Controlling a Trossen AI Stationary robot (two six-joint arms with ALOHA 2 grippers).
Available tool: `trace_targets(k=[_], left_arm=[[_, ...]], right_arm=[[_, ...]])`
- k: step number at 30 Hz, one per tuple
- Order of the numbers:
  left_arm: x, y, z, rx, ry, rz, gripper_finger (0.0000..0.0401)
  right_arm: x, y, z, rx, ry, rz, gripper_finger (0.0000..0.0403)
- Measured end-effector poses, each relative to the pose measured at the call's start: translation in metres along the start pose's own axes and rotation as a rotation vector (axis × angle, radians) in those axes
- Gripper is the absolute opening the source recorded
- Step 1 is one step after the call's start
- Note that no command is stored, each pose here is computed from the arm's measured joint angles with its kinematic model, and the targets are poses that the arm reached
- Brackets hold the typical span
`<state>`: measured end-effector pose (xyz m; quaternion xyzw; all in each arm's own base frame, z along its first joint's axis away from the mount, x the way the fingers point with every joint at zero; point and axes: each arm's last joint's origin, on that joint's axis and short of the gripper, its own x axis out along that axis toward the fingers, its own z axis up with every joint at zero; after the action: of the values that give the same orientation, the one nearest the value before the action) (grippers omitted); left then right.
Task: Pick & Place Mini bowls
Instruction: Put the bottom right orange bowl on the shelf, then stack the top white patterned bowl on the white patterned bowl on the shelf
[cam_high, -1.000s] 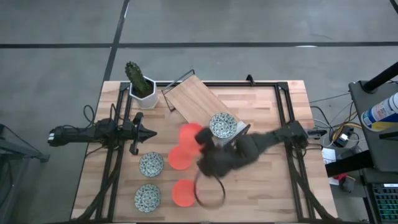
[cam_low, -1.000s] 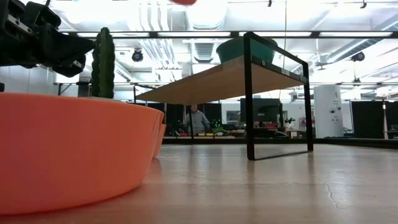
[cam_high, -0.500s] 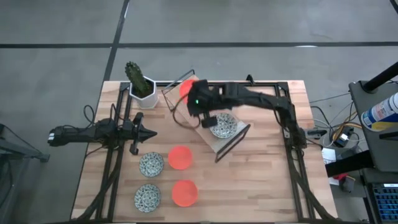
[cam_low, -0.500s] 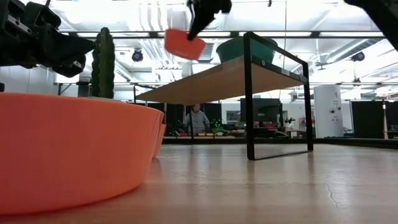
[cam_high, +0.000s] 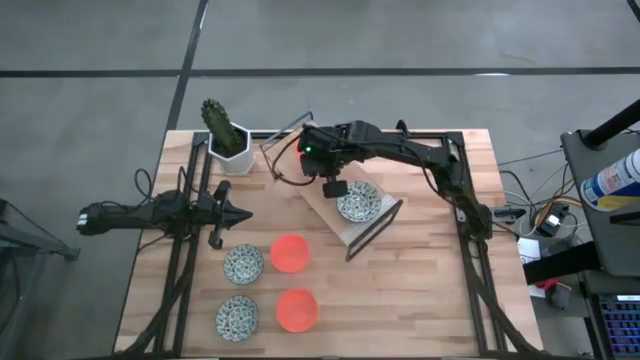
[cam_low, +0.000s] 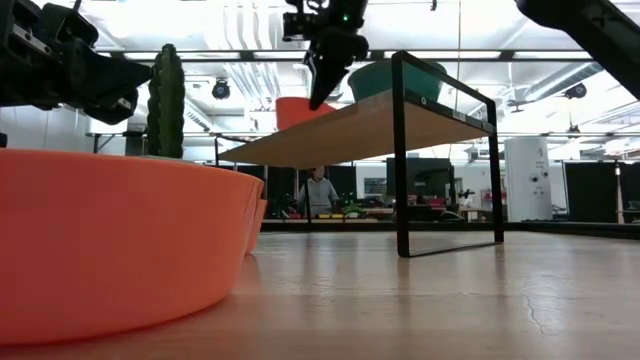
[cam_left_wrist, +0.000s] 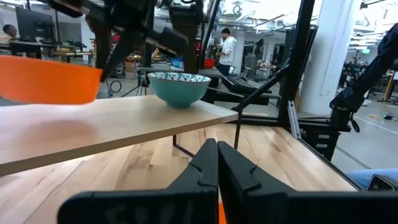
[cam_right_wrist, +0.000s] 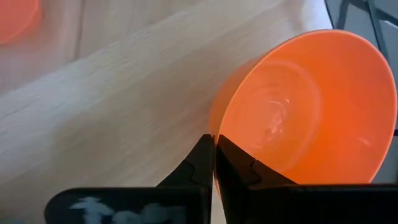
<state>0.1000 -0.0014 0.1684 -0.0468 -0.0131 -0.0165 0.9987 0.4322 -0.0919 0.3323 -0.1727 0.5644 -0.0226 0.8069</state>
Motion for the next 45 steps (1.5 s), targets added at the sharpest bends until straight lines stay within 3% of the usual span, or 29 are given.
trace_targets(k=[15,26,34,37,40,45], left_arm=[[0.0,0.0,0.0,0.0,-0.001,0.0,0.0],[0.0,0.0,0.0,0.0,-0.001,-0.001,0.0],[0.0,0.0,0.0,0.0,-0.001,-0.001,0.0],[0.0,0.0,0.0,0.0,-0.001,-0.001,0.0],[0.0,0.0,0.0,0.0,-0.001,-0.001,0.0],[0.0,0.0,0.0,0.0,-0.001,-0.001,0.0]], right_arm=[[0.02,0.008,0.001,-0.029,0.079,0.034,0.0008],[0.021,0.017,0.005,-0.064,0.13,-0.064,0.0011],[0.02,0.02,0.009,-0.088,0.111,-0.076,0.0062],[0.016,0.022,0.01,-0.108,0.124,-0.13,0.0082],[0.002,0.028,0.011,-0.143,0.127,-0.202,0.0097],[-0.03,0.047,0.017,-0.148,0.025,-0.198,0.011]])
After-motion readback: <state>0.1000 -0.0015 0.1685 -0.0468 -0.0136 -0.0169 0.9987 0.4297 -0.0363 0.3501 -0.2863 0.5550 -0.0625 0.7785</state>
